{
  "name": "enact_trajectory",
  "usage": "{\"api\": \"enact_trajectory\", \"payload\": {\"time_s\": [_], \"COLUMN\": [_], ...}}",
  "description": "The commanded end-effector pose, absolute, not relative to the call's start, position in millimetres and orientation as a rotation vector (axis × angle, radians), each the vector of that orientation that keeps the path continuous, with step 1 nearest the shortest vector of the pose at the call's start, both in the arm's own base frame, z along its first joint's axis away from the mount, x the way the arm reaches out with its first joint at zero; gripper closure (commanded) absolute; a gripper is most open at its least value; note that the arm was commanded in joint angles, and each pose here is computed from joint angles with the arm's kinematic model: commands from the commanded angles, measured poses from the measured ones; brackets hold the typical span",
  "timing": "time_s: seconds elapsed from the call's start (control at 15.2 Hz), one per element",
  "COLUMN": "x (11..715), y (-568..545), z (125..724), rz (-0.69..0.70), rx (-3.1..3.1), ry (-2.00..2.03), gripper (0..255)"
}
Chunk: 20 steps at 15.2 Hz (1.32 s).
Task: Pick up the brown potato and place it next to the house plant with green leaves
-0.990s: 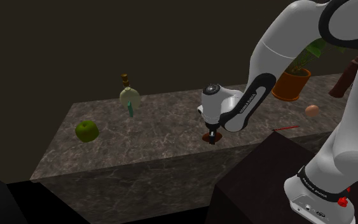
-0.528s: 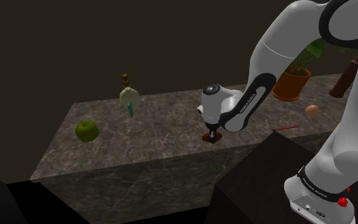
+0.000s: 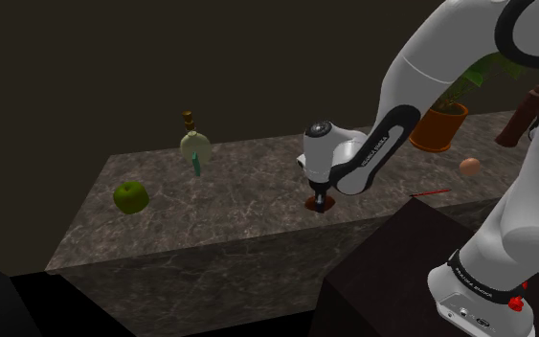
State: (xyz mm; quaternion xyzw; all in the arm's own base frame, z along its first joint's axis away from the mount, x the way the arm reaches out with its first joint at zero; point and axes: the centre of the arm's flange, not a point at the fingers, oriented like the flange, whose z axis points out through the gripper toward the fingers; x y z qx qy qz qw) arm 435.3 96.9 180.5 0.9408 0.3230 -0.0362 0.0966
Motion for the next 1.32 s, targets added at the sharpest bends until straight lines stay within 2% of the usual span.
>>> {"api": "enact_trajectory", "payload": {"time_s": [0.0, 1.25], "x": [434, 434], "y": [96, 96], "z": [191, 291], "rz": [-0.108, -0.108], "rx": [2.787, 2.787], "ry": [0.957, 0.957], "gripper": [255, 255]}}
